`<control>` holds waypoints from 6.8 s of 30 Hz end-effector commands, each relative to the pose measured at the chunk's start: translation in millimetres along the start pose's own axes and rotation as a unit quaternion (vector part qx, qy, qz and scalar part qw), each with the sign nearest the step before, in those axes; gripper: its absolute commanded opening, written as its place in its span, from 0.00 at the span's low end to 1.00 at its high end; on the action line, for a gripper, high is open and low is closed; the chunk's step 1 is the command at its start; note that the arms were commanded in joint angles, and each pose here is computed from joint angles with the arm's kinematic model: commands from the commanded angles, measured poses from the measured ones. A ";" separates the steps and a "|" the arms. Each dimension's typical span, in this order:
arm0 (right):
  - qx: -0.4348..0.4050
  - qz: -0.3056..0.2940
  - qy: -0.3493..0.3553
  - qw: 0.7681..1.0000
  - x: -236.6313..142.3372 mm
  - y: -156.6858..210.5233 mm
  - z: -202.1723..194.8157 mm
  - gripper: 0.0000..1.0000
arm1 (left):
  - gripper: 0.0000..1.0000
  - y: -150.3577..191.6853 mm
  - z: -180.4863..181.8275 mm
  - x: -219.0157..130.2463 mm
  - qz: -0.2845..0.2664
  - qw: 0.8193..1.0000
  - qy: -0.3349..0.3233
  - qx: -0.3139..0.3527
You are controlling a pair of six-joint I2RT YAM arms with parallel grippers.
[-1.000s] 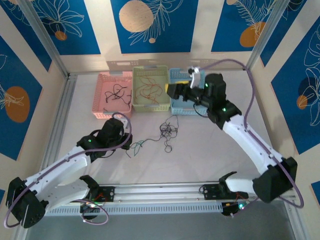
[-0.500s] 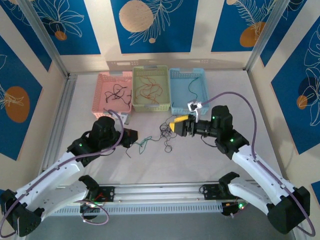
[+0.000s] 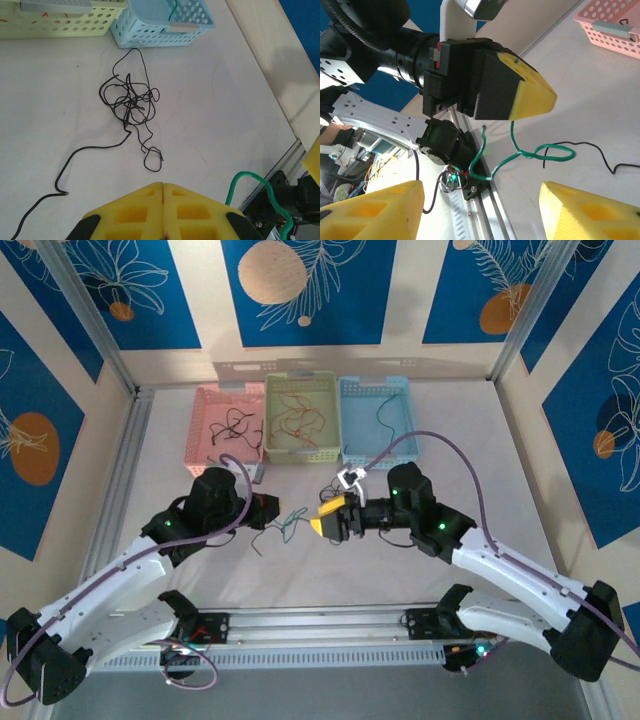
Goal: Untangle the cables
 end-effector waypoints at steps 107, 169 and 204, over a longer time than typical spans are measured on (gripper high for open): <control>0.306 -0.255 0.394 0.828 -134.6 -139.5 -330.6 0.44 | 0.92 27.2 50.1 -31.7 0.036 0.990 -0.139 0.013; 0.268 0.066 0.287 0.917 10.3 30.7 -185.4 0.55 | 0.41 124.5 90.2 78.9 0.212 0.969 -0.104 -0.070; 0.058 0.001 0.283 0.957 -17.0 0.8 -143.3 0.75 | 0.00 44.8 -12.6 -41.0 0.153 0.987 0.035 0.022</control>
Point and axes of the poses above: each hand's point on the last joint's axis, 136 mm out from that joint toward the fingers, its own x axis out along the fingers, its own z axis along the line the jaws close on, y = z × x, the point moved 3 cm from there along -x, back along the fingers, and after that the axes turned 5 degrees about x, right-handed, at the moved point
